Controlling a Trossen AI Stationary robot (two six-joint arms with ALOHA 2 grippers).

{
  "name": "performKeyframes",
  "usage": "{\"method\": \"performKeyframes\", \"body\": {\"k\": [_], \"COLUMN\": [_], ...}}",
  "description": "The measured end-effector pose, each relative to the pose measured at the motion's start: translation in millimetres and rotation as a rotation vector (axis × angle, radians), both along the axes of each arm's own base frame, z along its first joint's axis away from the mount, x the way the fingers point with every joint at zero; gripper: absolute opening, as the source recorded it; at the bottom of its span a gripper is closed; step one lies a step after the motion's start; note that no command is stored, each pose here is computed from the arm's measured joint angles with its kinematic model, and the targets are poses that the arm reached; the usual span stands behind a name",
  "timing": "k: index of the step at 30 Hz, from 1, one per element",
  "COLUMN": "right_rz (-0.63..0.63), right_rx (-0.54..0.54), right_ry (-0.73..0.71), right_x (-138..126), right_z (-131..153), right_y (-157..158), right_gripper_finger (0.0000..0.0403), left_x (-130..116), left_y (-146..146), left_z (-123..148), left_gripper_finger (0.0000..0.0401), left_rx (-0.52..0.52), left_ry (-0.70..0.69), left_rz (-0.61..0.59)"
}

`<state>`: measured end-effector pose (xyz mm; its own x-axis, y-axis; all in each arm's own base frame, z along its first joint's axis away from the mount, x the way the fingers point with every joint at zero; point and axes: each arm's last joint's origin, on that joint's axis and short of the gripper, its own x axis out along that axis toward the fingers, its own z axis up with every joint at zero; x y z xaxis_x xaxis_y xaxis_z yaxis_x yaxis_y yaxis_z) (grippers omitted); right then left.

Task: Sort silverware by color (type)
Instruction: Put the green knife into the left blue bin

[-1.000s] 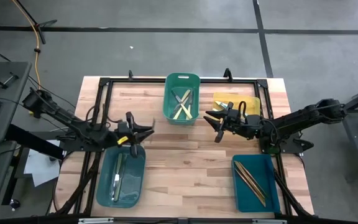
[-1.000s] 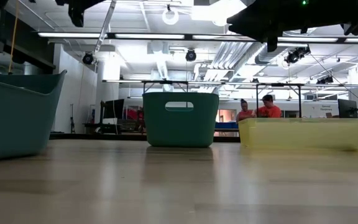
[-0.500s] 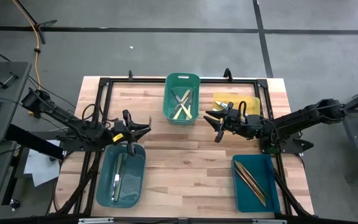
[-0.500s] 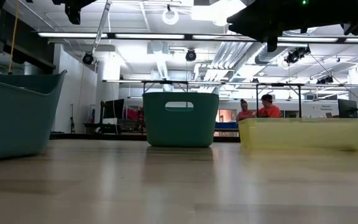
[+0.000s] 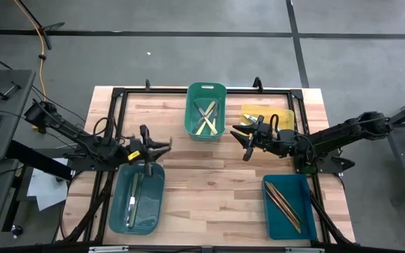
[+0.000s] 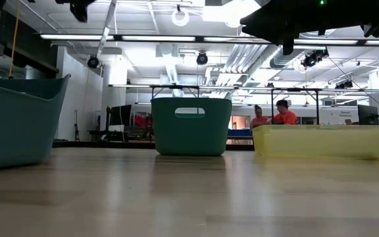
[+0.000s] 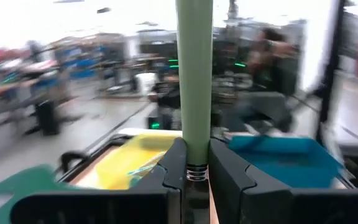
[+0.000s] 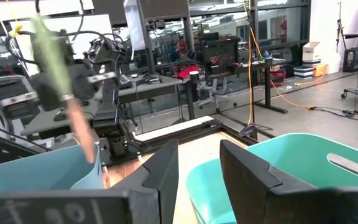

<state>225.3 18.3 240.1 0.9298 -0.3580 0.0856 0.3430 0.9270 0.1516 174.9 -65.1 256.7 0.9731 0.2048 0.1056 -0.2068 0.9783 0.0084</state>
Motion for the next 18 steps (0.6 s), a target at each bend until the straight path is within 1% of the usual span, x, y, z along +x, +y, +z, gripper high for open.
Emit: {"method": "performKeyframes", "body": {"k": [2,4,6,7,8,11,13,18], "right_rz": [0.0,-0.001,-0.004,-0.005,-0.005,-0.005,-0.005,-0.003], "right_rx": [0.0,-0.009,-0.014,-0.014,-0.014,-0.014,-0.014,0.001], "right_ry": [0.0,0.003,0.006,0.006,0.006,0.006,0.006,0.0], "right_x": [0.0,0.0,0.0,0.0,0.0,0.0,0.0,0.0], "right_z": [0.0,0.0,0.0,0.0,0.0,0.0,-0.1,-0.1], "right_y": [0.0,0.0,-0.1,-0.1,-0.1,-0.1,-0.1,-0.1], "right_gripper_finger": [0.0114,0.0114,0.0114,0.0114,0.0114,0.0114,0.0114,0.0114], "left_x": [-2.1,-5.3,-9.5,-12.1,-14.6,-23.3,-28.3,-40.9], "left_y": [-4.6,-12.0,-20.2,-24.5,-29.0,-41.2,-50.6,-71.8], "left_z": [0.4,4.0,9.0,12.3,16.5,29.0,30.3,8.5], "left_gripper_finger": [0.0035,0.0035,0.0036,0.0036,0.0036,0.0036,0.0035,0.0036], "left_rx": [0.083,0.18,0.258,0.28,0.286,0.254,0.234,0.238], "left_ry": [0.013,0.03,0.081,0.115,0.153,0.296,0.414,0.722], "left_rz": [-0.104,-0.254,-0.398,-0.46,-0.507,-0.601,-0.652,-0.717]}}
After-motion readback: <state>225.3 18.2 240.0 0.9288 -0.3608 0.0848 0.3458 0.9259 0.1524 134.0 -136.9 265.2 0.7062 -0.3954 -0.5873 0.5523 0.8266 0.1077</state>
